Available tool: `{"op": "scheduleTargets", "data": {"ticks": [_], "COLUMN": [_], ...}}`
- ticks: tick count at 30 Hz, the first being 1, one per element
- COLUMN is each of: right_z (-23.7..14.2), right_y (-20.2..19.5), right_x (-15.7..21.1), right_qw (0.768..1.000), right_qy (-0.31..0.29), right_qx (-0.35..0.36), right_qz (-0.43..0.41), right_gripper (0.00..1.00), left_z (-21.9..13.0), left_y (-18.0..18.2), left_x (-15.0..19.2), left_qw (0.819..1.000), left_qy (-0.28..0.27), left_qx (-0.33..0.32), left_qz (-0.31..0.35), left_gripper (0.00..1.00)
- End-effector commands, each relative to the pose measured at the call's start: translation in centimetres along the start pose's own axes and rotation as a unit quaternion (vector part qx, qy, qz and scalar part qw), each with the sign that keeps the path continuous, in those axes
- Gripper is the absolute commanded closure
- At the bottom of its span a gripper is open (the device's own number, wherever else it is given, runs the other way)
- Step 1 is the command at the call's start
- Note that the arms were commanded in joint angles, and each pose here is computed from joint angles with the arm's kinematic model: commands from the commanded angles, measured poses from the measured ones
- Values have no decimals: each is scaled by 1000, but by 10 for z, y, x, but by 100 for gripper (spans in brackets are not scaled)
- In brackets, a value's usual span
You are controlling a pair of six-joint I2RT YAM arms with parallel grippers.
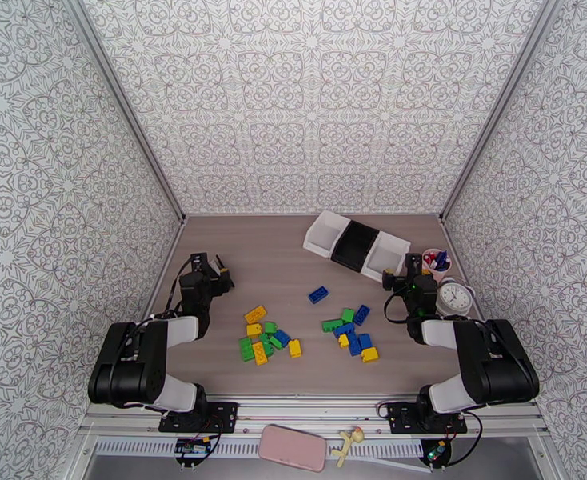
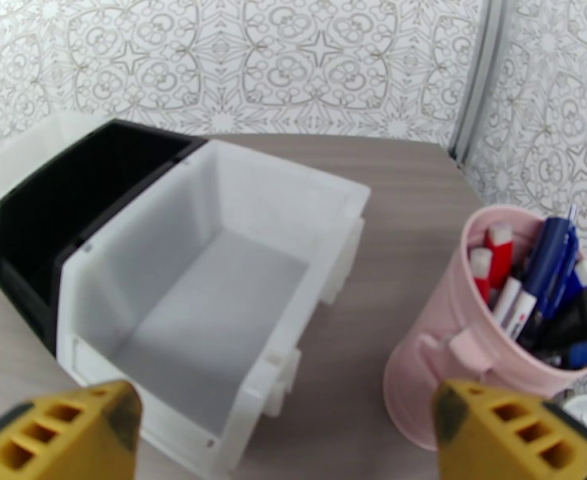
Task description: Sort the legos into containers by color
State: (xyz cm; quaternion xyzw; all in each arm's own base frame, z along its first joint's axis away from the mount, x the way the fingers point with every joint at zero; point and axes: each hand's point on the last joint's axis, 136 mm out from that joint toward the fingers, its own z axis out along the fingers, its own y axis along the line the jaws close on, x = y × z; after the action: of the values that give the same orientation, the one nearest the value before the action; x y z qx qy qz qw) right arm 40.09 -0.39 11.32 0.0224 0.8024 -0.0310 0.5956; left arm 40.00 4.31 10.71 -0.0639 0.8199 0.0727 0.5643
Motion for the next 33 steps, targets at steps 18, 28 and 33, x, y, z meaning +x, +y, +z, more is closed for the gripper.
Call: {"op": "scheduleTargets", "data": {"ticks": [18,28,33], "right_z": [-9,-11,-1], "right_y": [-4,-10,-6], "right_x": [-34,-56,-49], "right_qw": [999,986,977], "right_qy": [40,82,132], "right_qx": [14,46,48], "right_qz": [20,138,161], "right_gripper": [0,1,0], "left_z": [-58,-101,-136], "left_y": [-35,-171,-249], "left_x": [-62,-70,-68], "left_qw": [996,961,920], "left_qy": [-68,-77,-86], "left_qx": [54,245,356], "left_qz": [36,100,138], "left_gripper": [0,0,0]}}
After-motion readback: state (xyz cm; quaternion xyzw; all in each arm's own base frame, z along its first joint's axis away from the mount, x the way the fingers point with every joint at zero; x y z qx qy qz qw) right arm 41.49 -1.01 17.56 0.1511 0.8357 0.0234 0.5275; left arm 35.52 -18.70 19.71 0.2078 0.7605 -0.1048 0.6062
